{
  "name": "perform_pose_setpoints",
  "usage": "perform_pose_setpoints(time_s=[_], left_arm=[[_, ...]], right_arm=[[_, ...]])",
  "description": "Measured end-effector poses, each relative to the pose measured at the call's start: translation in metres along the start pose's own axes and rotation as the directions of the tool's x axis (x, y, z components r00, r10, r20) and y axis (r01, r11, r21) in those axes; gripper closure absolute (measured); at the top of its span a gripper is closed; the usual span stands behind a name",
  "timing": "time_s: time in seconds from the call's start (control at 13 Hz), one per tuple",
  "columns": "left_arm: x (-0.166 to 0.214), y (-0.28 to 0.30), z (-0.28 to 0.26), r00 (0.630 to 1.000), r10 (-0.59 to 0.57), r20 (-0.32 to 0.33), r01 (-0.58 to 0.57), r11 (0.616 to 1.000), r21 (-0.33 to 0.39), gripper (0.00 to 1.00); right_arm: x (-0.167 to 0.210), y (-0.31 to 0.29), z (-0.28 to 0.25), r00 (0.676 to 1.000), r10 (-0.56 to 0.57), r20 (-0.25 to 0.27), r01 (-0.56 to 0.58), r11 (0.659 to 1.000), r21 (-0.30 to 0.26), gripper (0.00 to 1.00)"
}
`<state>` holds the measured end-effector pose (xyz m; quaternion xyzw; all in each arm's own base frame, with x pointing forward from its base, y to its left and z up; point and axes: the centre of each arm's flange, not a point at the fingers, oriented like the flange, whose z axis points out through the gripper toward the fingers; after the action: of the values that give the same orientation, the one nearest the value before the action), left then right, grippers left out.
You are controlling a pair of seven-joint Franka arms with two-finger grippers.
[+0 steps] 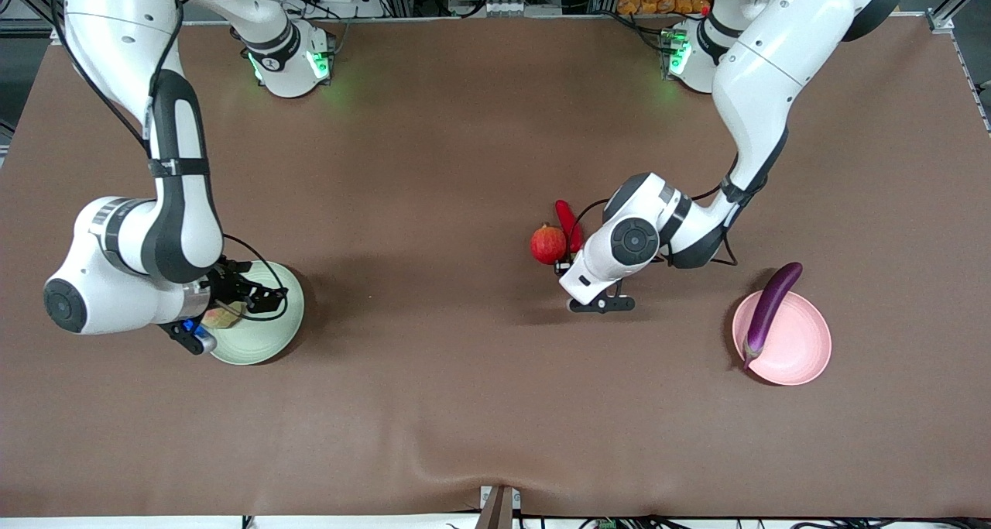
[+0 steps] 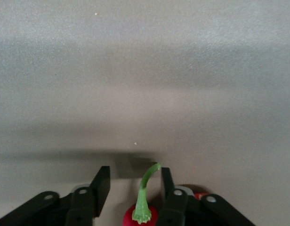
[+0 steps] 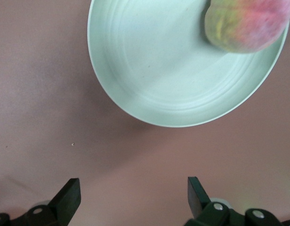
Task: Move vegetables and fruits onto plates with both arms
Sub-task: 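Grasp the red chili with the left gripper while the right gripper reaches the apple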
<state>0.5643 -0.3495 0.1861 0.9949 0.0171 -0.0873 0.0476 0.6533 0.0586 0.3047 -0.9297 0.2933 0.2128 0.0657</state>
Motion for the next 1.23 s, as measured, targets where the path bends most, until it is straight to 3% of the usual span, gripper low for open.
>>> perform_pose_setpoints(time_s=[0.31,0.46,0.61,0.69,0.92,1.07,1.23], left_arm=[[-0.003,0.002,0.008,1.000,0.004,0.011,-0.004,1.000,0.002,0.55],[-0.004,0.006,0.008,1.000,0.010,0.008,-0.010,1.000,0.000,0.62],[-0.006,0.010,0.007,1.000,0.016,0.004,-0.016,1.000,-0.004,0.86],[-0.006,0.011,0.007,1.000,0.018,0.004,-0.018,1.000,-0.003,0.93],[-0.006,0.011,0.007,1.000,0.018,0.003,-0.018,1.000,-0.003,0.93],[0.000,0.006,0.003,1.000,0.007,-0.004,-0.007,1.000,-0.006,0.93],[0.012,-0.007,-0.009,1.000,-0.014,-0.018,0.014,1.000,-0.006,0.93]], right_arm=[[-0.015,-0.018,0.008,1.000,0.022,0.003,-0.022,1.000,-0.014,0.00],[-0.017,-0.021,0.010,1.000,0.026,0.005,-0.026,1.000,-0.016,0.00],[-0.021,-0.026,0.012,0.999,0.050,0.007,-0.050,0.999,-0.017,0.00],[-0.026,-0.032,0.015,0.998,0.064,0.009,-0.064,0.998,-0.019,0.00],[-0.055,-0.066,0.027,0.995,0.098,0.007,-0.098,0.995,-0.023,0.00],[-0.086,-0.097,0.040,0.998,0.061,0.012,-0.061,0.998,-0.030,0.00],[-0.124,-0.135,0.053,0.999,-0.015,-0.031,0.014,0.999,-0.030,0.00]])
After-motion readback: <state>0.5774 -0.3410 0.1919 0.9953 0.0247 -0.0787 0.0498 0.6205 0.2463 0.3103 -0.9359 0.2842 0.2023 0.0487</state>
